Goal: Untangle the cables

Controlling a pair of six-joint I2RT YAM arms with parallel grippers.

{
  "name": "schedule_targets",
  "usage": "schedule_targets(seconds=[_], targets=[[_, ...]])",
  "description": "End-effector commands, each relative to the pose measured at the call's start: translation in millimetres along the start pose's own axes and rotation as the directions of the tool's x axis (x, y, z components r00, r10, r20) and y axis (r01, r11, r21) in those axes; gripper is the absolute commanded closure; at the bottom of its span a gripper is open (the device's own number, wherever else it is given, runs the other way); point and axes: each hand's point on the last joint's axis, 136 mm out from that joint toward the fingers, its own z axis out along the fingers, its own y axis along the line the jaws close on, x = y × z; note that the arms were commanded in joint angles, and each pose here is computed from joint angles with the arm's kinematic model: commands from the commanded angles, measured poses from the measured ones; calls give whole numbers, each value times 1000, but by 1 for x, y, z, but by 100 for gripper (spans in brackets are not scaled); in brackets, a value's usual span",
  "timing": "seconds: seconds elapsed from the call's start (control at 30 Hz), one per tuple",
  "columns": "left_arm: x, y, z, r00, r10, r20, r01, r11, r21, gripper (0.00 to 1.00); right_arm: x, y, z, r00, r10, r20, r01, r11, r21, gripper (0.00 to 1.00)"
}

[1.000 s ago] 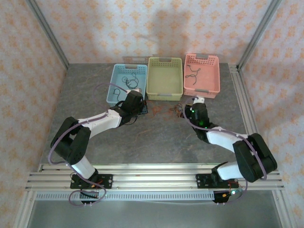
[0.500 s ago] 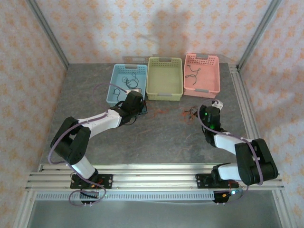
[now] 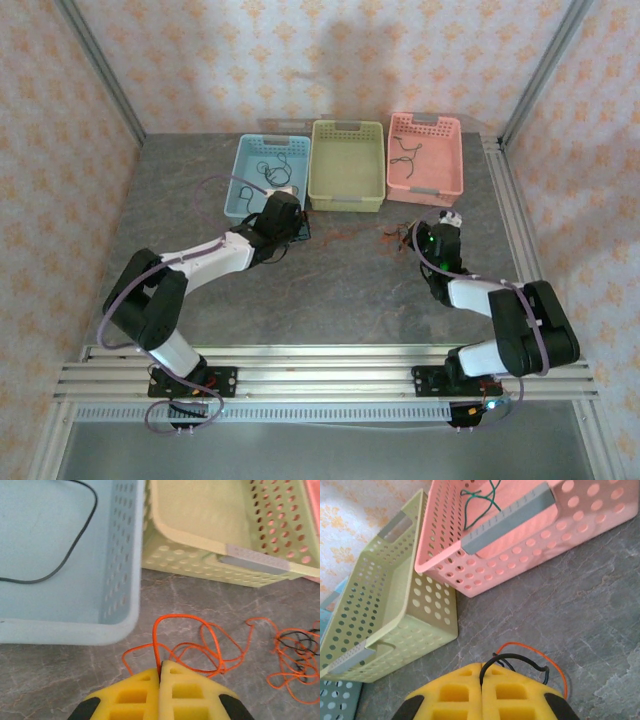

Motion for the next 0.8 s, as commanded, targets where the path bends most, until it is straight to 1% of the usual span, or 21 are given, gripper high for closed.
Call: schedule_targets(seconds=[0.0, 0.13, 0.2, 0.3, 0.4, 0.5, 0.63, 0.77], targets=[[-14, -30, -31, 999, 21, 44, -26, 993, 115, 100, -12, 16, 4, 999, 20, 27, -18, 998, -55, 100], [-31, -42, -74, 997, -2, 78, -11, 987, 163, 100, -11, 12, 5, 1000, 17, 24, -17, 999, -35, 100], [-44, -46, -102, 992, -18, 124, -5, 983, 182, 100, -11, 11, 6, 1000, 15, 21, -14, 999, -30, 100], [-71, -50, -149, 982, 7, 190, -38, 987, 159, 100, -9, 10, 7, 1000, 15, 14, -15, 1000, -22, 100], [-94, -44, -196, 967, 76, 241, -98, 992, 81, 100, -8, 9, 9, 1000, 14, 4, -14, 1000, -16, 100], [-114, -33, -239, 941, 95, 324, -108, 994, 23, 100, -7, 7, 9, 1000, 15, 1, -15, 1000, -6, 100], [-133, -8, -289, 904, 97, 417, -79, 995, -61, 100, -7, 4, 9, 1000, 13, 3, -13, 1000, 13, 100], [-149, 24, -341, 845, 103, 525, -10, 984, -178, 100, -9, 3, 8, 1000, 11, 9, -11, 1000, 23, 100]])
